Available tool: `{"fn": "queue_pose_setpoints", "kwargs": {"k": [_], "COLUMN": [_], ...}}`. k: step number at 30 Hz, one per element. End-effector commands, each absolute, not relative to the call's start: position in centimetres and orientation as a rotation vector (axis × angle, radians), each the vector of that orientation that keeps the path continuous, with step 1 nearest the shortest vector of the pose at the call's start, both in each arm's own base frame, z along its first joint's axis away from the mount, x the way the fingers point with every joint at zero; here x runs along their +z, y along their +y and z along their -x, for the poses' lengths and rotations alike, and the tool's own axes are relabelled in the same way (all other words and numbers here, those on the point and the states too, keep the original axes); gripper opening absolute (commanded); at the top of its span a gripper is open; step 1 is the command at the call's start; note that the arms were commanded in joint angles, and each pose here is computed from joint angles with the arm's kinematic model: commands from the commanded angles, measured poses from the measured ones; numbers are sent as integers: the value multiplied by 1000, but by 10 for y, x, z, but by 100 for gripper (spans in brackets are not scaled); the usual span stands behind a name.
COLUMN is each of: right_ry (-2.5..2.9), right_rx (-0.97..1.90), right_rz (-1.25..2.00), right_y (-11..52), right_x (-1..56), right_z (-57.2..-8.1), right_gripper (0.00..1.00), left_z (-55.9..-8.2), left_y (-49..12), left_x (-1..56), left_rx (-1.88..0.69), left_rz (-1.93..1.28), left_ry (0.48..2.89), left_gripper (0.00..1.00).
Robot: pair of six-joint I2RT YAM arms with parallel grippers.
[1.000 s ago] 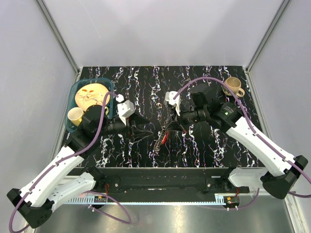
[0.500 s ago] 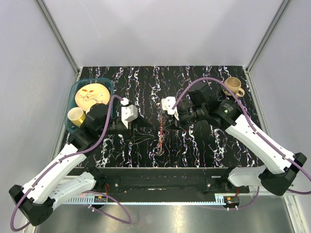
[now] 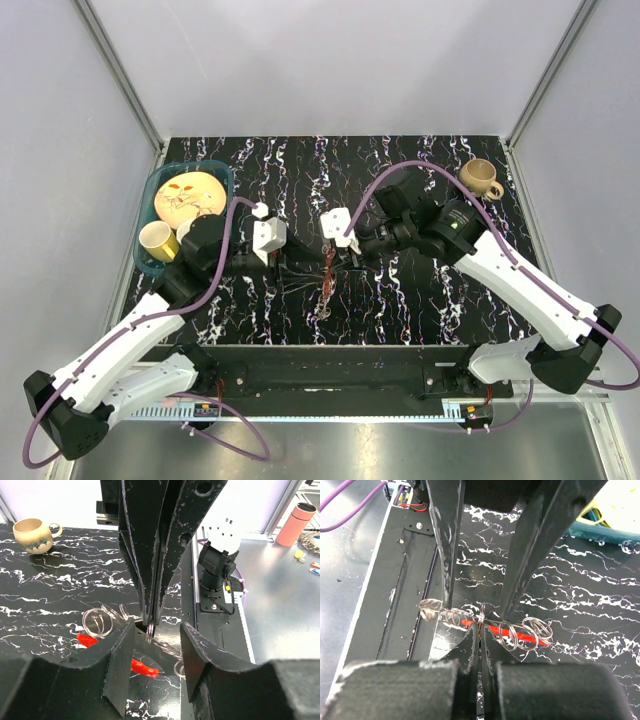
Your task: Remove the keys from the keyring
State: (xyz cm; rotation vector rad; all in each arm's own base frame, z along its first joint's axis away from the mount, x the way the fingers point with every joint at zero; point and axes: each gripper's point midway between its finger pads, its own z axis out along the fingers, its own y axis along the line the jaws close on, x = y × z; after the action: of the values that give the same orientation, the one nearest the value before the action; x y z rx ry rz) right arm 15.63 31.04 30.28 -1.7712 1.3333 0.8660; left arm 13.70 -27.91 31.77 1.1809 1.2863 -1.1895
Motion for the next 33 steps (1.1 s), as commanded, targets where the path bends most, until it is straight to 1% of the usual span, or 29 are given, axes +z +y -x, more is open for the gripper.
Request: {"fn": "queue_pose_setpoints", "kwargs": {"k": [1,4,5,14,17,21,29,30,31,33], "right_ry": [1241,1219,1218,1226,1236,1239,1267,1313,1338,1384], "right_rx": [857,862,865,878,880,884,937,936,935,959], "right_rz": [1786,1795,1797,1783,1782,1784,1731,1666,1618,1475], "right_y": [318,322,323,326,326,325,332,336,337,337], "right_x": [329,333,333,331,330,329,330,330,333,340], "right_z": [-154,-151,-150,-150,-150,-148,-146,-153,-156,-160], "right_gripper": [0,0,0,0,0,0,0,3,16,23], "left_z": [-142,-141,-141,-140,-140,-143,-150,-155,-159,-164], "left_y": [-284,-285,-284,-284,-283,-282,-283,-281,-281,-279], "left_x": [328,321,318,318,316,316,312,312,317,315], "left_rx": [-1134,-1134,-1130,-1125,-1121,-1103,-1099,-1076,-1063,-1067], "left_rz": [-1206,-1223,-1228,-1234,-1242,-1234,-1189,-1155,-1127,-1044], "left_ry": [1218,1242,1251,1250,1267,1288,1361,1377,1361,1382], "left_gripper": [44,42,39,25,18,0,0,0,0,0]}}
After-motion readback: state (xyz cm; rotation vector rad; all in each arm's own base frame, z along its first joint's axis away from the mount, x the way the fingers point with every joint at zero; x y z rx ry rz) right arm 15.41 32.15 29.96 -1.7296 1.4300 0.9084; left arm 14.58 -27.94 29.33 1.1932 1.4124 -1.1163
